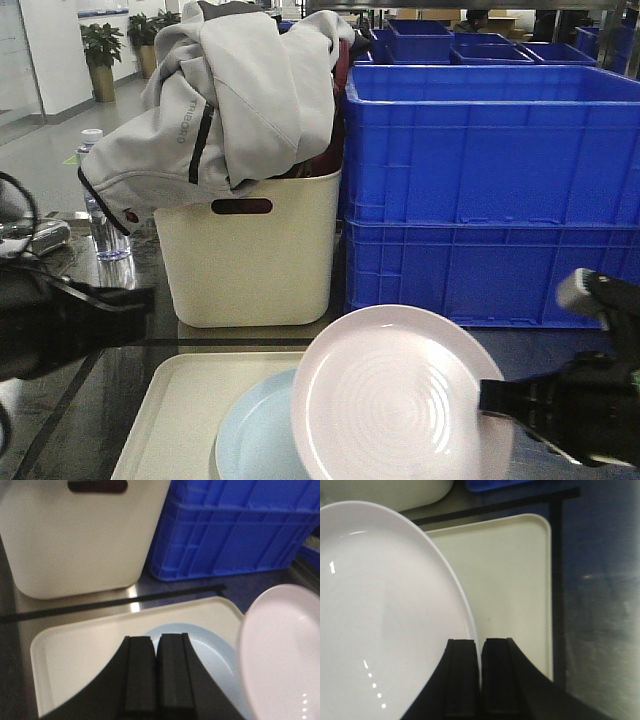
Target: Grab plate from conveyor and place on tray
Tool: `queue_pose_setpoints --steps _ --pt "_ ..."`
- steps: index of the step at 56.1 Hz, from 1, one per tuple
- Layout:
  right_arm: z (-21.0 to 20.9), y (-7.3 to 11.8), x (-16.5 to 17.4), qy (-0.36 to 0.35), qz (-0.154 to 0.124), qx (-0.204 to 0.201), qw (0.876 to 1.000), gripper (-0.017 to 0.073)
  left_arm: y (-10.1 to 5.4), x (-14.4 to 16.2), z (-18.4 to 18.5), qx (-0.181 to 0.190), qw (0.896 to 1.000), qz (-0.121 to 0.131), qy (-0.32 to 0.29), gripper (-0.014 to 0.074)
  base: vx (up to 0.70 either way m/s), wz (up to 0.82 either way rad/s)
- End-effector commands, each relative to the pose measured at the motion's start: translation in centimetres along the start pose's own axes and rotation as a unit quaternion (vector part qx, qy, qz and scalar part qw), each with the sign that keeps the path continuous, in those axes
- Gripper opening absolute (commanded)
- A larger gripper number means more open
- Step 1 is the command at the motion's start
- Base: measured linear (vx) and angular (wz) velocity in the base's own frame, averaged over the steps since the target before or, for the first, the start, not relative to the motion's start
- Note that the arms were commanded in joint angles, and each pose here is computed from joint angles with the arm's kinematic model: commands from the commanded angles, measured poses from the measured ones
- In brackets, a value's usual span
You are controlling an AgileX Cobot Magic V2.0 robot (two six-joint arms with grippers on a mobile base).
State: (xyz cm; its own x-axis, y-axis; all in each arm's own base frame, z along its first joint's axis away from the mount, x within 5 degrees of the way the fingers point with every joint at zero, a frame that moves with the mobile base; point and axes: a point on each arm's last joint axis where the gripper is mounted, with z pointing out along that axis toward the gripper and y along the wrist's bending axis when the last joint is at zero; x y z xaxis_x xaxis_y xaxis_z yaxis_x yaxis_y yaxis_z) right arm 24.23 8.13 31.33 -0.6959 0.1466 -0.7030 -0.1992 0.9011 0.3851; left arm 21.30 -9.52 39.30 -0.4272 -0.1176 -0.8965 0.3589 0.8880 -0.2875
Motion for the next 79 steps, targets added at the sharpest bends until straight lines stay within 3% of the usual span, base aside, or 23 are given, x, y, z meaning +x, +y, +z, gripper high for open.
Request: queue_pose_setpoints --steps 1,7,22,28,45,51,57,58,63,69,73,79 --pt "1.2 1.9 -2.3 -0.048 -0.006 -0.026 0.998 -0.001 -0.7 -2.4 -3.5 0.012 0.996 0.003 -0.09 -0.0006 0.0 0.0" --pt "4.1 3.2 -3.4 -0.03 -0.009 -0.037 0.999 -0.001 -0.9 -2.6 -5.0 0.015 0.995 0.005 -0.102 -0.0006 0.0 0.0" --pt "8.3 3.0 -4.5 0.002 -0.01 -0.031 0.999 0.0029 -1.0 -2.2 -5.5 0.017 0.996 0.002 -0.086 -0.0003 0.0 0.0" --pt "8.8 2.9 -4.4 0.009 -0.011 -0.029 0.999 0.0105 -0.9 -2.2 -5.3 0.017 0.996 0.002 -0.082 -0.0003 0.0 0.0" --pt "8.9 2.9 -4.3 0.014 -0.027 -0.029 0.999 0.0458 -0.9 -2.2 -5.4 0.017 0.996 0.002 -0.084 0.0 0.0 0.0" --pt "7.9 3.1 -4.6 0.004 -0.061 -0.03 0.998 0.0502 -0.9 -2.2 -5.3 0.014 0.997 0.007 -0.081 0.0 0.0 0.0" --pt "5.5 3.6 -5.2 -0.018 -0.13 -0.029 0.991 0.0452 -0.6 -1.8 -5.3 -0.007 0.997 0.042 -0.059 0.0 0.0 0.0" --pt "4.9 3.7 -5.3 -0.018 -0.15 -0.027 0.988 0.0429 -0.4 -1.6 -5.3 -0.015 0.997 0.054 -0.048 0.0 0.0 0.0" --pt "1.7 4.1 -5.4 -0.023 -0.19 -0.02 0.981 0.0252 0.3 -0.8 -5.2 -0.052 0.995 0.083 -0.003 0.0 0.0 0.0" --pt "-2.1 4.3 -5.1 -0.023 -0.208 0.002 0.978 -0.0016 1.4 0.4 -5.5 -0.1 0.989 0.104 0.031 0.0 0.0 0.0" --pt "-4.6 4.3 -4.9 -0.037 -0.213 0.019 0.976 -0.0015 2.1 1.8 -6.1 -0.12 0.986 0.114 0.035 0.0 0.0 0.0" --pt "-9.1 4.1 -3.6 -0.117 -0.224 0.023 0.967 -0.0015 2.9 5.0 -7.4 -0.126 0.985 0.107 0.042 0.0 0.0 0.0"
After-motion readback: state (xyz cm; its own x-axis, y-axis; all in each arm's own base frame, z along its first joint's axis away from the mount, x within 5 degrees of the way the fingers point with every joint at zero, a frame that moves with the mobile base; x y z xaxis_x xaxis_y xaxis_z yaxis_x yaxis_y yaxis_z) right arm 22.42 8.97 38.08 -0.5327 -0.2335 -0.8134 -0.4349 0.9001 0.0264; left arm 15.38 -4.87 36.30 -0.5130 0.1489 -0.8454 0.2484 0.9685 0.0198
